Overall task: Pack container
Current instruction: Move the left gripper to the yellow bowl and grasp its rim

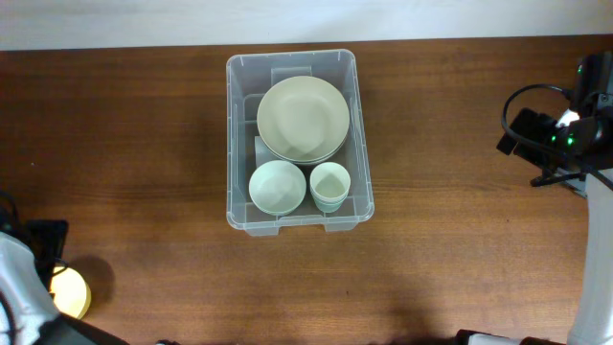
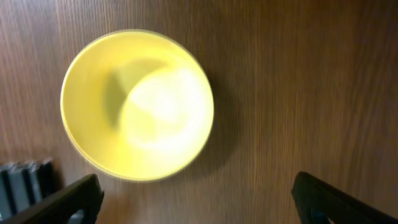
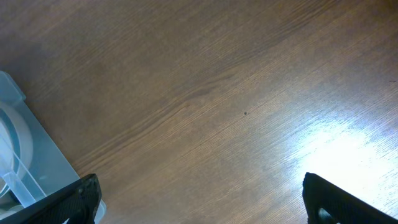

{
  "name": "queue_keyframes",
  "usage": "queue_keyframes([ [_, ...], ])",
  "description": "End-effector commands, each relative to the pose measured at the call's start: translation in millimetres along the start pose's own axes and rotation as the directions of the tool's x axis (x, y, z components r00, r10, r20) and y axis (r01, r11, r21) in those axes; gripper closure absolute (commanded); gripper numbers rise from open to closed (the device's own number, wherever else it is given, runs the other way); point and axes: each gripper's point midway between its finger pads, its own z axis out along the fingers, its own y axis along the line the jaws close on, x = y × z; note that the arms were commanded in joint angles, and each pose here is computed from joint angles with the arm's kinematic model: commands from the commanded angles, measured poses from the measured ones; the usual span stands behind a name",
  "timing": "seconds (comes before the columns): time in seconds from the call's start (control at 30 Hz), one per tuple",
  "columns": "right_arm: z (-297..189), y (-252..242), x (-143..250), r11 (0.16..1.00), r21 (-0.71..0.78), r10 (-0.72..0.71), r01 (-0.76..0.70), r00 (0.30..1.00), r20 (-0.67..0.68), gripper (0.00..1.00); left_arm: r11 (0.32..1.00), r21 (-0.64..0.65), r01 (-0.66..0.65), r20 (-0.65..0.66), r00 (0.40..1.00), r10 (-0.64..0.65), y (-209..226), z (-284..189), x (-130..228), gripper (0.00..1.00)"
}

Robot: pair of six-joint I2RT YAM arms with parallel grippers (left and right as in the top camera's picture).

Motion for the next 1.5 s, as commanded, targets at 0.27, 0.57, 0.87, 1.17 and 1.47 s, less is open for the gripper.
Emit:
queue_keyframes([
  [0.27, 1.8, -1.0, 0.7, 1.0, -0.001, -0.004, 0.004, 1.0, -0.006, 0.01, 0.995, -0.09, -0.05, -0.138, 0.99, 0.037, -2.9, 72.9, 9.7, 0.07],
  [0.57, 2.0, -1.0, 0.7, 1.0, -0.001, -0.004, 0.004, 1.0, -0.007, 0.01, 0.991, -0.103, -0.089, -0.177, 0.982, 0.07, -4.7, 95.5, 14.9, 0.55],
  [0.87, 2.9, -1.1, 1.0, 1.0, 0.001, -0.004, 0.004, 1.0, -0.009, 0.01, 0.995, -0.062, -0.082, -0.225, 0.972, 0.066, -11.7, 98.7, 24.2, 0.99],
  [1.17, 2.9, -1.0, 1.1, 1.0, 0.0, -0.004, 0.004, 1.0, -0.009, 0.01, 0.964, 0.202, -0.175, -0.299, 0.926, 0.23, -70.9, 75.7, 46.9, 0.99],
  [1.47, 2.9, -1.0, 1.1, 1.0, 0.0, -0.004, 0.004, 1.0, -0.009, 0.01, 0.793, 0.391, -0.466, -0.062, 0.847, 0.528, -159.6, -20.7, 90.7, 0.99],
])
